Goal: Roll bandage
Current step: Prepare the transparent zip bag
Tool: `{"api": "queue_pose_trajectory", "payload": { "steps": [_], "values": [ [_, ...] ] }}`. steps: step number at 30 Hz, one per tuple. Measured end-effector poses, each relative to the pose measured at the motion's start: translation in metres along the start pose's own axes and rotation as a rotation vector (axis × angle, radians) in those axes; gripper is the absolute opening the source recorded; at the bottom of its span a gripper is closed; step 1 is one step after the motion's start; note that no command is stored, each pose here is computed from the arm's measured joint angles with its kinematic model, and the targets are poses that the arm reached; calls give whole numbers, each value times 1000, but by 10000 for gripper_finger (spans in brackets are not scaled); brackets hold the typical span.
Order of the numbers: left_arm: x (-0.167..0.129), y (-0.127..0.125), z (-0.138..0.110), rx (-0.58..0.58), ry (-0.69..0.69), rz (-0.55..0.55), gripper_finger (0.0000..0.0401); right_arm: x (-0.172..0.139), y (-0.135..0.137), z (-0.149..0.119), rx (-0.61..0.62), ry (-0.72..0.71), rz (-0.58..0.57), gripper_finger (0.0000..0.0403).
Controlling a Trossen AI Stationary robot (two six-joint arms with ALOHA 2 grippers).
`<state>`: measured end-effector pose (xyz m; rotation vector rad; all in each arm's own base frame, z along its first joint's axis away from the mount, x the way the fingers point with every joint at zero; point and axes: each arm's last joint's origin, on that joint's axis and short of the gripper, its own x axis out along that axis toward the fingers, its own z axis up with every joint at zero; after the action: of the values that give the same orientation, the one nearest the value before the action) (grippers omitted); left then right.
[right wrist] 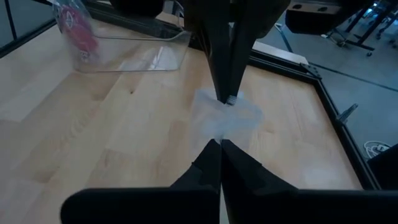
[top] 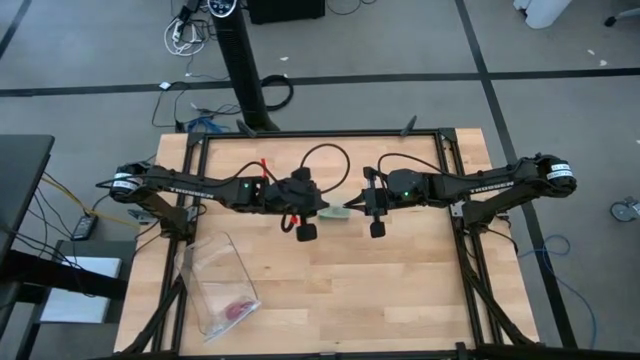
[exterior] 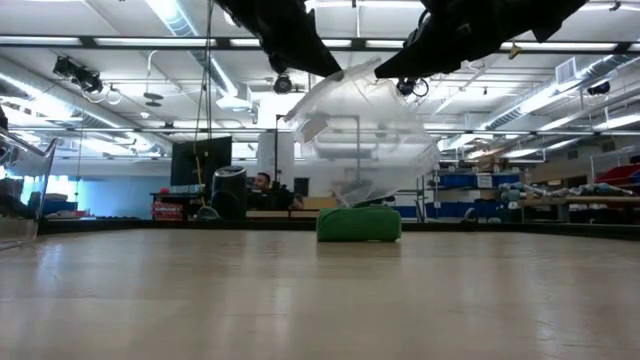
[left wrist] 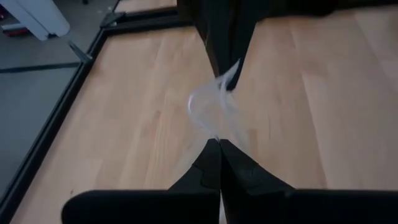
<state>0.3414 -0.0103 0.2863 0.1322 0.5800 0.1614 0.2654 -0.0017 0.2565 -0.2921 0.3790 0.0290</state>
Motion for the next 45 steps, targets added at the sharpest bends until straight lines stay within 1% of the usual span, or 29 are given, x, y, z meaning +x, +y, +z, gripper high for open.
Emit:
{"api": "queue_pose_trajectory", "payload": {
  "steps": [6, 11, 13, 16, 19, 21, 24, 26, 28, 30, 32, 34, 38, 42, 45],
  "values": [
    [0, 1, 5, 3, -47, 6, 1, 0, 0, 0, 0, 0, 1, 1],
    [1, 4, 4, 0, -42, 36, 1, 0, 0, 0, 4, 2, 7, 2],
    [1, 5, 2, 4, -20, 74, 1, -3, -1, 0, 25, 22, -44, 10],
    [0, 9, -3, 14, 35, 190, 1, -14, -5, 1, 39, 55, -144, 37],
    [0, 13, -6, -28, 48, 320, 1, -26, -8, 4, 63, 63, -236, 68],
    [3, 15, -7, -59, 41, 397, 1, -30, -9, 8, 76, 43, -272, 80],
    [14, 15, -7, -66, 13, 512, 1, -26, -6, 11, 87, 3, -272, 77],
    [25, 14, -9, -48, 5, 552, 1, -19, -4, 12, 80, -12, -268, 56],
    [37, 11, -10, -23, -6, 553, 1, -11, -2, 10, 52, -10, -270, 25],
    [47, 7, -13, 23, -4, 548, 1, -5, -1, 10, 14, -9, -296, 7],
    [55, 3, -14, 70, 12, 543, 1, -1, -2, 8, -14, 3, -331, 10],
    [58, 0, -13, 94, 15, 537, 1, 3, -3, 6, -28, 31, -346, 10],
    [56, -2, -4, 90, -9, 534, 1, 10, -5, 2, -60, 79, -365, 3],
    [54, 0, 6, 93, -25, 539, 1, 20, -7, -1, -81, 157, -399, 3],
    [53, 1, 8, 101, -19, 540, 1, 23, -6, 4, -105, 163, -406, 3]
  ]
}}
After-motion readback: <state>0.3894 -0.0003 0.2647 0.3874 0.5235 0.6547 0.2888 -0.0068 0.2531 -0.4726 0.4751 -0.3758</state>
